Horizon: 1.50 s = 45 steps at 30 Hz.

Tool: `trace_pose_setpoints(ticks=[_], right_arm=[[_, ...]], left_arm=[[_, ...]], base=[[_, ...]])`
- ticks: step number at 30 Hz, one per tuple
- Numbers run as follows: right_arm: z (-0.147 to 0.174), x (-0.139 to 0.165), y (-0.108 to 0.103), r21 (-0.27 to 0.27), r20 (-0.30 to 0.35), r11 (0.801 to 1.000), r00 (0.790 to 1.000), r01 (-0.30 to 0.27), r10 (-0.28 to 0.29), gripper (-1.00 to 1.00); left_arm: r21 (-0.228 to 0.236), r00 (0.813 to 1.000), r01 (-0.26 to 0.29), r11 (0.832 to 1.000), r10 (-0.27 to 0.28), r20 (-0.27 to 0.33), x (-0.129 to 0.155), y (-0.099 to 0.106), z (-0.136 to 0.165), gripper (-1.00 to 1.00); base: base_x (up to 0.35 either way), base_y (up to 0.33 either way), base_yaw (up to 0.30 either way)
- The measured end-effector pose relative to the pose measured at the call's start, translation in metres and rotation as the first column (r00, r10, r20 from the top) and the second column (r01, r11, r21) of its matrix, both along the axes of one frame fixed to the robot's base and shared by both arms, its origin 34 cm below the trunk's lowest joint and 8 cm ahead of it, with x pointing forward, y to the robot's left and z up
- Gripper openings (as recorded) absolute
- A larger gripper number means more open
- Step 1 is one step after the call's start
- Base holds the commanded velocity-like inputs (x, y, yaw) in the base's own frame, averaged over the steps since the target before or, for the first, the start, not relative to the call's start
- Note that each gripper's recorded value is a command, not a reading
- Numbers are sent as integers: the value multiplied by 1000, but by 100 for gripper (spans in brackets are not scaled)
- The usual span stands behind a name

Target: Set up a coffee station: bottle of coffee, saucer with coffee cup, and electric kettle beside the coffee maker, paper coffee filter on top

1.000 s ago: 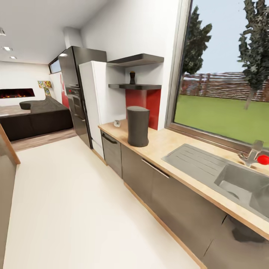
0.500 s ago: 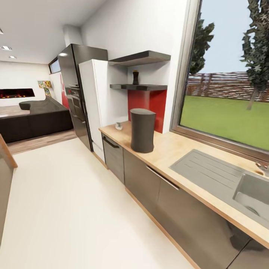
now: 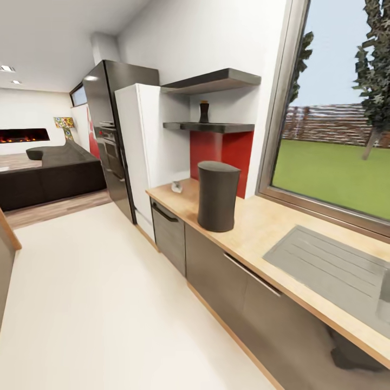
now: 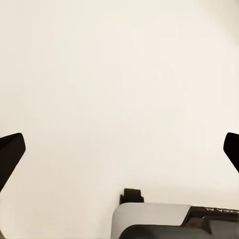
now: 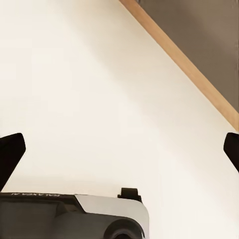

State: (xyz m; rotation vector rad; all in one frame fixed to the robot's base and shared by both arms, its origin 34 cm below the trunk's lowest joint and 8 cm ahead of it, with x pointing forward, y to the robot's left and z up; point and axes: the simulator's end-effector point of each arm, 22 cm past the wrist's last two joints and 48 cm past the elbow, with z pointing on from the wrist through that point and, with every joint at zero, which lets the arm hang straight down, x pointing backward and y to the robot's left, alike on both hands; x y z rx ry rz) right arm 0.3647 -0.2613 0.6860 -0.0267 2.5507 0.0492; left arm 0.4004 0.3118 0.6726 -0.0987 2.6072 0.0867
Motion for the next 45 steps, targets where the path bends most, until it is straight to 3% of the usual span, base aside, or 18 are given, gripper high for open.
trace_pose_setpoints(ticks=[45], right_arm=[[0, 0, 0, 0, -1, 1000, 1000, 1, -1, 100]], left_arm=[[0, 1000, 0, 1000, 0, 0, 0, 0, 0, 100]], base=[[294, 216, 0]])
